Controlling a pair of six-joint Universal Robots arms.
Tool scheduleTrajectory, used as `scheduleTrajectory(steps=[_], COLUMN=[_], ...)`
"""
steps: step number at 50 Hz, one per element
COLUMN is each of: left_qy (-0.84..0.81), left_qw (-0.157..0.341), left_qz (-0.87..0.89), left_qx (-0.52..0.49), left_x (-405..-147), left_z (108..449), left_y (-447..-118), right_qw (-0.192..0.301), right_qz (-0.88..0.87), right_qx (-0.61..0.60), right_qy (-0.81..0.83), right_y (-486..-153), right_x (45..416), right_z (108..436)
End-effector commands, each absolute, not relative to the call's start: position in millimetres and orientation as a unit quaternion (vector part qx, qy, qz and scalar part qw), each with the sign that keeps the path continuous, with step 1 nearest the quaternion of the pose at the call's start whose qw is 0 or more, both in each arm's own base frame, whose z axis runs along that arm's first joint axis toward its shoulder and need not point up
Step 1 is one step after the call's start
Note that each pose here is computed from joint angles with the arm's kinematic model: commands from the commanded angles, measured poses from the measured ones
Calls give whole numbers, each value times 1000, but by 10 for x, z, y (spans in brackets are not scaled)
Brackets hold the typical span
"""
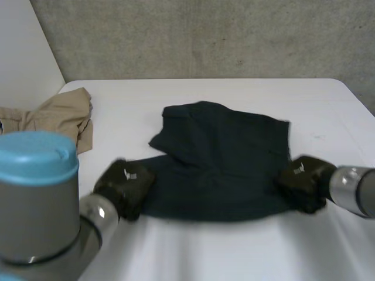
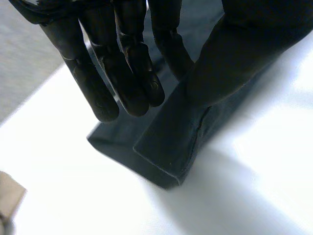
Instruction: Fold the laundry.
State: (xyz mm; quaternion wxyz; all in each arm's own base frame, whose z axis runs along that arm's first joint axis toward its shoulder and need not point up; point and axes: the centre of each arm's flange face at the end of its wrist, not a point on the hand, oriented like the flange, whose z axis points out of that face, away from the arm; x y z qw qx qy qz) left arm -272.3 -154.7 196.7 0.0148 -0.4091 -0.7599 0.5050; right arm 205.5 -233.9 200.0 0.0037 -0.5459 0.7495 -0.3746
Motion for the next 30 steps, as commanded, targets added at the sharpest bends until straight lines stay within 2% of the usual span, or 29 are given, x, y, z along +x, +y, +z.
scheduleTrajectory(steps=[1,15,20,25,30], left_qy=[-760,-747,-734,-698,-669], left_qw=[13,12,12,15,18], left_qz=[447,503,519,578,626], left_qx=[-471,-435,-437,-423,-401], left_x=[-2599,-2694,-2736,-2958,-3276], left_z=[1846,1848,1932,2142,2070], left_y=[-1088,-1363,-1402,-1671,-2066], right_qw=[-7,-3,-20,-33,-35], right_qz=[-312,-314,-334,-395,-478], right_qx=[-568,-563,-564,-550,-475], right_qy=[762,764,755,735,738], right_y=[-2136,-2073,-2032,-2180,-2556], right_x=[1808,1796,1783,1839,1891], right_z=[2002,1890,2011,2160,2200])
